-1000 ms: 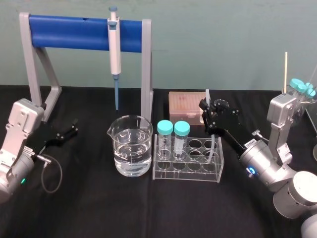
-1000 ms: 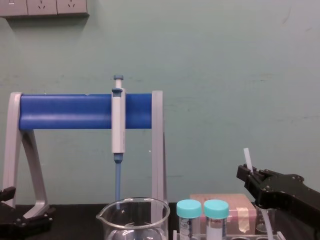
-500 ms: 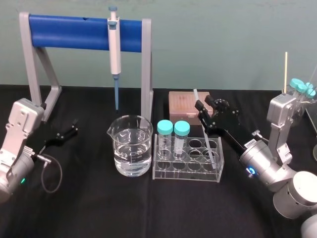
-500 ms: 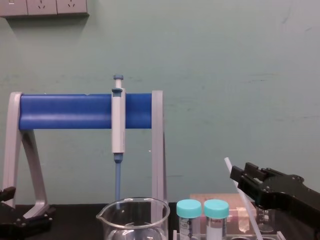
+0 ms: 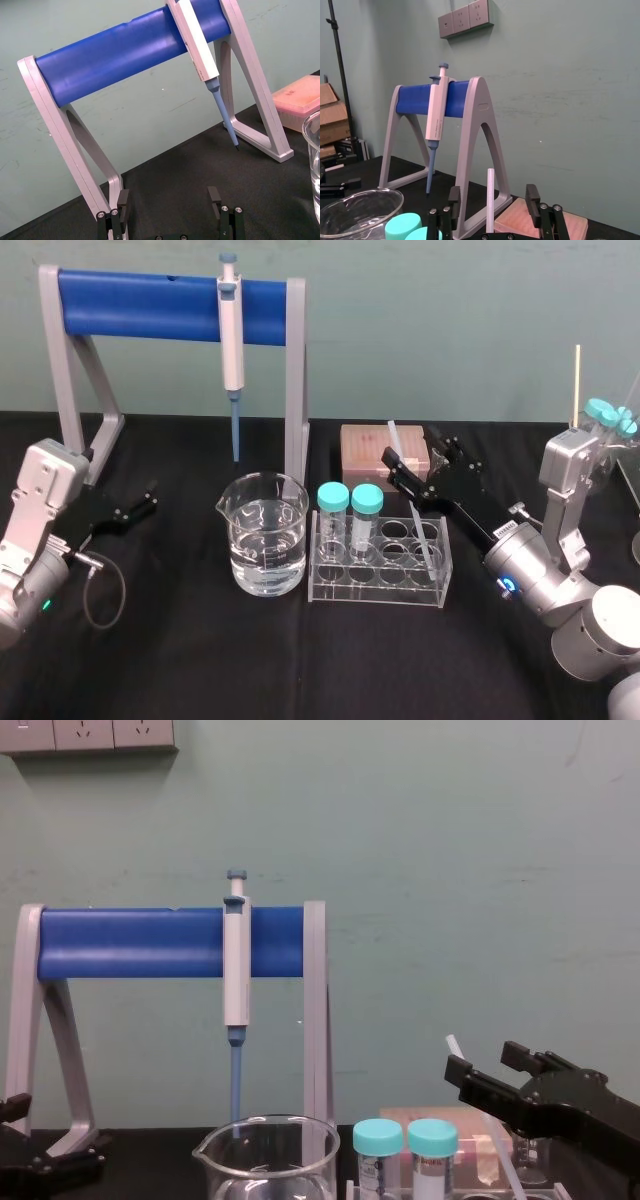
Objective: Pick up the stirring rod with one hand, then place it down.
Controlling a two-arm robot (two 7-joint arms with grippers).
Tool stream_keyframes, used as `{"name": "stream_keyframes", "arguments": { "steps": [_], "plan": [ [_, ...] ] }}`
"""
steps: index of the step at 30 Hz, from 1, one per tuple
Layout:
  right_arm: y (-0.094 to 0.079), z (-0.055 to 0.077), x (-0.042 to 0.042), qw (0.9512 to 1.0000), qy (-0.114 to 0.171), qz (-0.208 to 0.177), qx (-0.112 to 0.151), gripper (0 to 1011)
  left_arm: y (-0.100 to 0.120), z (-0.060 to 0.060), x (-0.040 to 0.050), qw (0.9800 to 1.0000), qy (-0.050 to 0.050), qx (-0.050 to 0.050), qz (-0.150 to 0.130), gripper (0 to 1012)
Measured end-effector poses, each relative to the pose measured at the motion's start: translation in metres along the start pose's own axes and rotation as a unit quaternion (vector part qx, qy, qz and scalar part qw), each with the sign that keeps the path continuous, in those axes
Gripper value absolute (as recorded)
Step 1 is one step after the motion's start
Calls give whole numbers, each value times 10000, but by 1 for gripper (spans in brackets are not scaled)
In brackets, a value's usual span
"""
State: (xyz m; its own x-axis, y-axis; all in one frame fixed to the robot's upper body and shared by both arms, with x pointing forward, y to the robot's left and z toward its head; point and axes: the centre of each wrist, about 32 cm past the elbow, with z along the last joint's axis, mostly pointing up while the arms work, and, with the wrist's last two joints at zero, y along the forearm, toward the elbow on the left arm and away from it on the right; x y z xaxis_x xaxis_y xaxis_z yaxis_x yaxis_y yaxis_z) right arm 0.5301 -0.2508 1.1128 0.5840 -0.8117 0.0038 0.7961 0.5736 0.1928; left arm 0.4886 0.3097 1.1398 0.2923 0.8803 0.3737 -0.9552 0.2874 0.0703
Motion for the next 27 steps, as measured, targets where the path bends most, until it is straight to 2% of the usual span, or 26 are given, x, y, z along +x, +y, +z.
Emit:
{"name": "stream_keyframes", "arguments": {
  "steps": [4,8,12,19,21,27],
  "plan": [
    [0,0,0,10000,1,1,1,926,0,0,0,10000,0,0,0,1000],
    [0,0,0,10000,1,2,2,1003,0,0,0,10000,0,0,0,1000],
    [2,32,9,10000,-50,-66,18,1003,0,0,0,10000,0,0,0,1000],
    [-54,193,98,9970,-238,-726,90,1003,0,0,0,10000,0,0,0,1001],
    [-112,232,149,9939,-325,-1049,11,1003,0,0,0,10000,0,0,0,1000],
    [-215,204,193,9879,-436,-1458,-291,1003,0,0,0,10000,0,0,0,1000]
  ]
}}
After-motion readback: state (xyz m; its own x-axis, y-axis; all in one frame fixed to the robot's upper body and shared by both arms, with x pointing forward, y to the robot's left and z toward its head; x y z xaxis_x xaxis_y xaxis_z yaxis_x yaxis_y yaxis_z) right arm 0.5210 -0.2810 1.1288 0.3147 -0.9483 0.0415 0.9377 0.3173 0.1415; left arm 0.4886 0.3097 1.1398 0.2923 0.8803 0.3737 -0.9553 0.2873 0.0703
